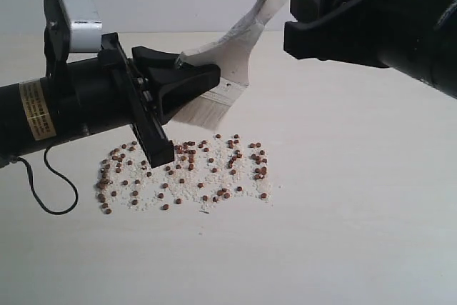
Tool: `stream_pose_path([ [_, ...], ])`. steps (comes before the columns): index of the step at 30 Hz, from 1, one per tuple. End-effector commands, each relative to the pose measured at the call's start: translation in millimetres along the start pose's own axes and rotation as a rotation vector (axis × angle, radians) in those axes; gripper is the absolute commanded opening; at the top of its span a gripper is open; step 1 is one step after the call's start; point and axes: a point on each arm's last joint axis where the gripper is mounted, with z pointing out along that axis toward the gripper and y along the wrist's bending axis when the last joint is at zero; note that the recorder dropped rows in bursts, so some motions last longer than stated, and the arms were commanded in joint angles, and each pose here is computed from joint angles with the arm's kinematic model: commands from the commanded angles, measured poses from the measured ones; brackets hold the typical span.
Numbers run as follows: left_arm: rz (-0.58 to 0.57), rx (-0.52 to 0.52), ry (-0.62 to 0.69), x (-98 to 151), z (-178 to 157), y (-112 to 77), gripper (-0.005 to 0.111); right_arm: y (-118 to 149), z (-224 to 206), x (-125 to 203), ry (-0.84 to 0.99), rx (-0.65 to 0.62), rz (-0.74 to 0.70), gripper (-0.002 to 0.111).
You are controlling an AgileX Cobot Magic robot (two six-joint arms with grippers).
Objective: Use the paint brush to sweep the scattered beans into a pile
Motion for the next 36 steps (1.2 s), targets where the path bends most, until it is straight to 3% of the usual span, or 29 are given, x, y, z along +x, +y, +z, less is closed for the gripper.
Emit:
stream_pose_path([
  [1, -0.014, -0.005, -0.032, -4, 1, 1.5, 0.000, -5, -2, -1, -0.019, 0.045, 0.005, 0.059],
  [3, -0.027, -0.025, -0.040, -5, 0, 3.3, 0.000, -11, -7, -5, -0.028, 0.086, -0.010, 0.063],
  [7, -0.028, -0.048, -0.058, -6, -2, 9.1, 0.000, -21, -32, -20, -0.117, 0.092, -0.010, 0.057],
  [9, -0.040, -0.044, -0.106, -7, -9, 10.4, 0.000, -30, -46, -17, -0.110, 0.112, 0.015, 0.041],
  [10, -0.053, -0.045, -0.151, -6, -16, 11.3, 0.000, -37, -55, -9, -0.108, 0.129, 0.041, 0.024],
  [12, -0.066, -0.064, -0.155, 1, -27, 13.3, 0.000, -44, -64, 8, -0.090, 0.133, 0.054, 0.004],
  [13, -0.070, -0.073, -0.145, 3, -31, 13.7, 0.000, -46, -66, 14, -0.077, 0.132, 0.064, 0.000],
  [22, -0.004, -0.059, -0.156, -16, -58, -9.7, 0.000, -57, -71, 63, 0.029, 0.150, 0.018, 0.000],
  [27, 0.030, -0.110, -0.079, -31, -74, -19.6, 0.000, -61, -80, 61, -0.020, 0.139, 0.054, 0.000],
  [30, 0.049, -0.130, -0.111, -37, -88, -30.7, 0.000, -63, -86, 57, -0.060, 0.130, 0.078, 0.000],
  [36, 0.062, -0.170, -0.107, -32, -105, -42.7, 0.000, -67, -95, 55, -0.088, 0.125, 0.170, 0.000],
])
